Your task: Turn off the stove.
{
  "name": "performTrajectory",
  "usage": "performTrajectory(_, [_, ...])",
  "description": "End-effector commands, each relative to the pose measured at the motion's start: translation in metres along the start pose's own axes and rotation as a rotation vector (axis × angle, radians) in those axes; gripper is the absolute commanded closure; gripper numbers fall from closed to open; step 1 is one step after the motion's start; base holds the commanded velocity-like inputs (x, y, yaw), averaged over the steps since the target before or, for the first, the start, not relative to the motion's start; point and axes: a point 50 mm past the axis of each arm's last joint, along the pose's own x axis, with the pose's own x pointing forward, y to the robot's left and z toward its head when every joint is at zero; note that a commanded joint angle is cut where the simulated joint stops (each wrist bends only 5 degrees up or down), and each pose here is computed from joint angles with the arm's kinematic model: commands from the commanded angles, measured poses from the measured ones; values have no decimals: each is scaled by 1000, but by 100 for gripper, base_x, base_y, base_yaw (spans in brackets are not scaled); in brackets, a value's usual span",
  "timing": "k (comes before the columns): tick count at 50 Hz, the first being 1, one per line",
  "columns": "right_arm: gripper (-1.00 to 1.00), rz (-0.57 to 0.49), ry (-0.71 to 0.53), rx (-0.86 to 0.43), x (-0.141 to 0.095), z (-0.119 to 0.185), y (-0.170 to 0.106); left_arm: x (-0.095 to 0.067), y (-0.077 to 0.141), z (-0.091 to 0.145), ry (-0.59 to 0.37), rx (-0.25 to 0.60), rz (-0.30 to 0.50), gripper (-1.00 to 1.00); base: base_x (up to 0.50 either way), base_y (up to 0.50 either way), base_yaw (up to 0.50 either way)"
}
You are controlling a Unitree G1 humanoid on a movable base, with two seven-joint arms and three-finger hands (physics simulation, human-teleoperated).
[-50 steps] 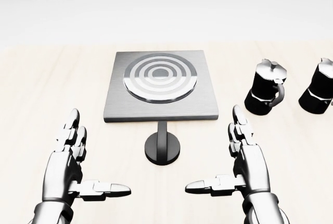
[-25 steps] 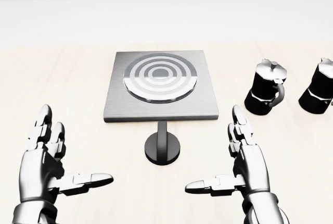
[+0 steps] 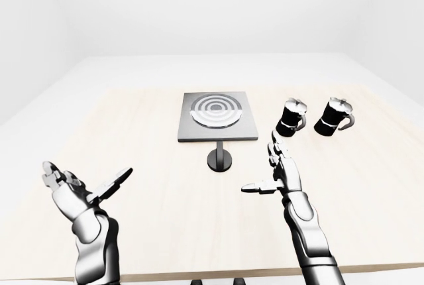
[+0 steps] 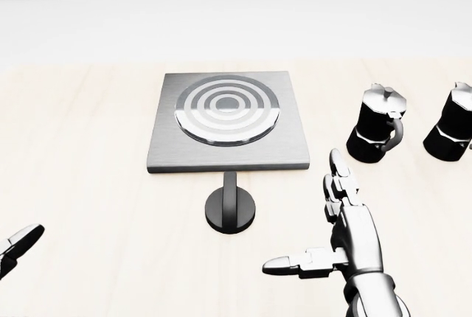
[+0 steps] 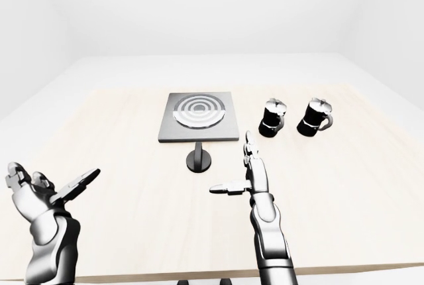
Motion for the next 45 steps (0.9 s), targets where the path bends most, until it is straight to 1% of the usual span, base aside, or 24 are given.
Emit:
performTrajectory(1, [-100,0,4,2,-1,1,0,-6,37,11,-82,-20,204,-100,0,0,0])
performTrajectory(3, [-100,0,5,1,-1,1,1,-6,39,10,-80,-6,213,-100,0,0,0])
performTrajectory(4, [-100,0,6,1,0,1,1,-7,40,11,-74,-16,216,-100,0,0,0])
performTrajectory(6, [-100,-2,6,3,0,-1,0,-5,45,10,-73,-8,231,-100,0,0,0])
performTrajectory(7, [-100,-2,5,-1,-1,1,1,-4,51,6,-37,-13,254,-100,0,0,0])
performTrajectory(9, [-100,-2,6,-2,0,0,1,-3,60,2,-1,2,277,-100,0,0,0])
performTrajectory(11, [-100,-1,8,-1,0,0,1,-2,65,-1,7,1,285,-100,0,0,0])
performTrajectory(12, [-100,1,8,-2,0,0,1,-2,66,-3,13,7,273,-100,0,0,0])
performTrajectory(14, [-100,2,5,-2,0,0,1,-4,68,2,5,8,275,-100,0,0,0])
performTrajectory(19, [-100,0,11,-6,1,-1,1,-2,66,-1,17,5,274,-100,0,0,0])
performTrajectory(22, [-100,2,22,-12,2,-2,1,2,66,-7,62,13,285,-100,0,0,0])
performTrajectory(45, [-100,1,23,-13,3,-3,1,3,66,-6,63,11,282,-100,0,0,0])
